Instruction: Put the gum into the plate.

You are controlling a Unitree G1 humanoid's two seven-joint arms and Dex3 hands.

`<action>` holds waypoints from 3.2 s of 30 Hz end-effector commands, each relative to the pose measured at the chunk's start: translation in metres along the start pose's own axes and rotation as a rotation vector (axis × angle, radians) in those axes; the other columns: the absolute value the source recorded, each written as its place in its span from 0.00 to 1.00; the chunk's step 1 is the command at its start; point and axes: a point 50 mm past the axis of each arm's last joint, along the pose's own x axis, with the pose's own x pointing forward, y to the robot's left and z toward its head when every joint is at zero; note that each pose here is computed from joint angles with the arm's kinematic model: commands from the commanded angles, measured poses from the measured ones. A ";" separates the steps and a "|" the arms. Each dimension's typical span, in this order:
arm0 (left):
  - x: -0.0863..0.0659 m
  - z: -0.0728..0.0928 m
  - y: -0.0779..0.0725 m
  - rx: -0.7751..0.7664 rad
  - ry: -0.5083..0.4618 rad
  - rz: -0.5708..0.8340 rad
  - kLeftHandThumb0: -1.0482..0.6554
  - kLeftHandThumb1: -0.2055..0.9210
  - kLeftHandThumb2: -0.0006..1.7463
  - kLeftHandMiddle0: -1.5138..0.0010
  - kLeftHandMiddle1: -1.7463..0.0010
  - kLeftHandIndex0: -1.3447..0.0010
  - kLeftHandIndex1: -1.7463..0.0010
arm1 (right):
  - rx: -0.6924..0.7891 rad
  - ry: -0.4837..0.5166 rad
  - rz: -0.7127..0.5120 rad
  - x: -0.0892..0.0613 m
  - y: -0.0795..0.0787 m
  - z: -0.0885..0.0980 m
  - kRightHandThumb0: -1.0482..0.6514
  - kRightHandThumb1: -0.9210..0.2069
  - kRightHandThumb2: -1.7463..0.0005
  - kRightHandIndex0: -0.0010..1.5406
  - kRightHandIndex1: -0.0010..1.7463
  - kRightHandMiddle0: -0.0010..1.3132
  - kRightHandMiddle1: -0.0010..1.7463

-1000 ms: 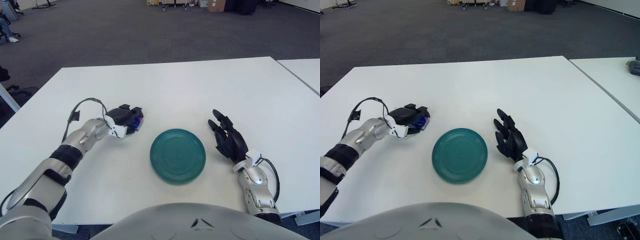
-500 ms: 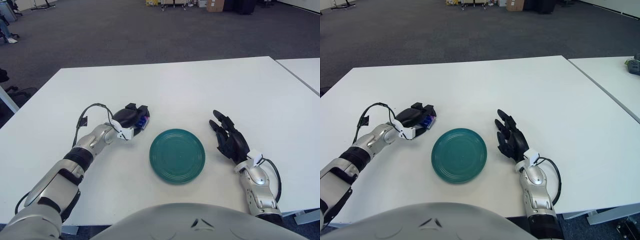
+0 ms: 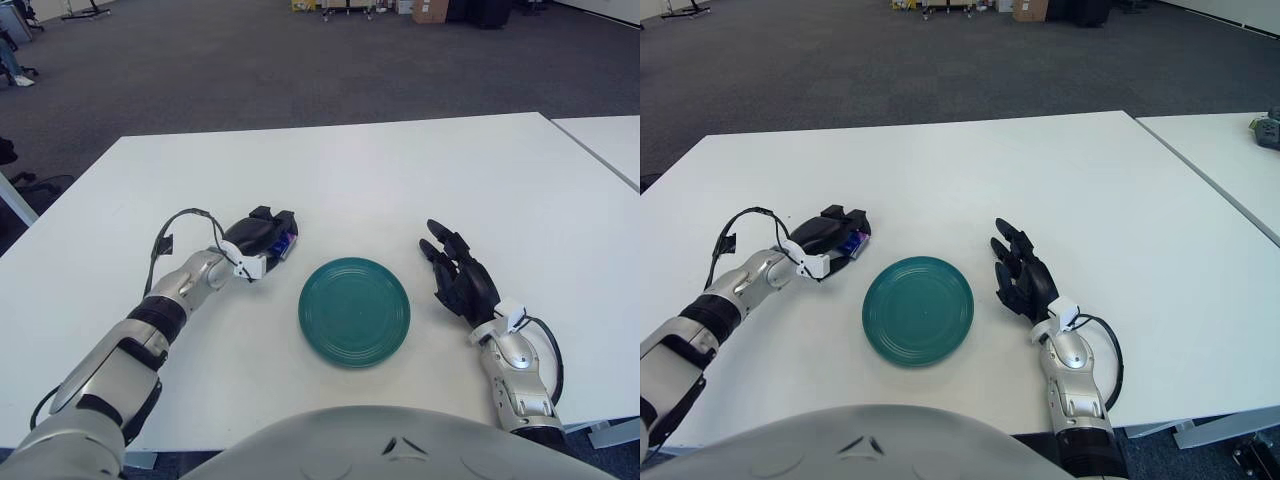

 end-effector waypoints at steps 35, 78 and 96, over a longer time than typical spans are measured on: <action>-0.049 0.080 0.076 0.001 -0.177 0.064 0.62 0.27 0.87 0.47 0.08 0.58 0.00 | 0.030 0.145 -0.010 -0.011 0.008 -0.026 0.20 0.00 0.59 0.16 0.01 0.00 0.21; -0.041 0.164 0.042 0.183 -0.510 -0.237 0.62 0.24 0.88 0.49 0.11 0.48 0.00 | 0.043 0.138 -0.002 -0.017 0.019 -0.025 0.21 0.00 0.56 0.19 0.01 0.00 0.21; -0.031 0.181 0.033 0.189 -0.487 -0.279 0.62 0.28 0.88 0.57 0.00 0.51 0.03 | 0.000 0.160 -0.016 -0.019 0.021 -0.023 0.22 0.00 0.57 0.18 0.00 0.00 0.19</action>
